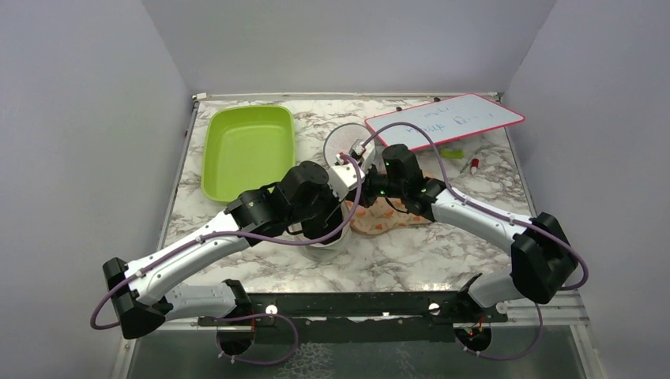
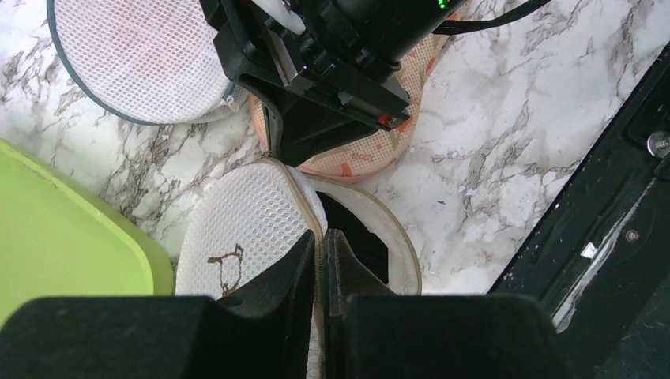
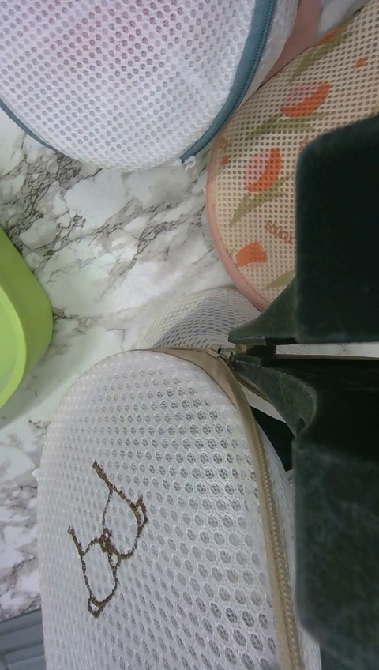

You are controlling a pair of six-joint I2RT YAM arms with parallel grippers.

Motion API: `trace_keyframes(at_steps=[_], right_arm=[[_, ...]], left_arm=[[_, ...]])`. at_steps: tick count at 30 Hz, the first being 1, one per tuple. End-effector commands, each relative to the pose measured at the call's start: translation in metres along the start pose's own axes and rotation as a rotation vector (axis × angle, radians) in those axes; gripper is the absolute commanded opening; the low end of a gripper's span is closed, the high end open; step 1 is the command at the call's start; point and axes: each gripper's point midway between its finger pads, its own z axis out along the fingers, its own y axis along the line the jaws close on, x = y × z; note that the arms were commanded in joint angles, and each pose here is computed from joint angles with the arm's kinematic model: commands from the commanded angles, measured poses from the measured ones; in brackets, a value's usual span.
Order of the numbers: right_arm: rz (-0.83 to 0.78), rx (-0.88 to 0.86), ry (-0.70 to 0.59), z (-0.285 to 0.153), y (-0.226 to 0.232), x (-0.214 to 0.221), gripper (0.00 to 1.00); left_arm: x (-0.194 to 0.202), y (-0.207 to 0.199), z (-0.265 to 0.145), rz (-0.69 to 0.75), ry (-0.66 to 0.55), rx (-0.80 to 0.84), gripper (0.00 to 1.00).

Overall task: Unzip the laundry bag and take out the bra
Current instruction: Unzip the laundry bag at the center of the board.

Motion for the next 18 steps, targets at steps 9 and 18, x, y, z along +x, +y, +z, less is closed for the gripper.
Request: trace_keyframes(at_steps=[9,18], right_arm=[[-0.032,-0.113,-0.057,-0.018,0.026,-0.007,0.01],[-0.006,-0.246,-0.077,-0.035,0.056,-0.002,0.01]], left_arm=[[0.01,0.01,-0.006,-0.113,0.01,-0.081,0.0],[0.036,0.008,0.019,-0.128,0.123,-0.101,0.18]])
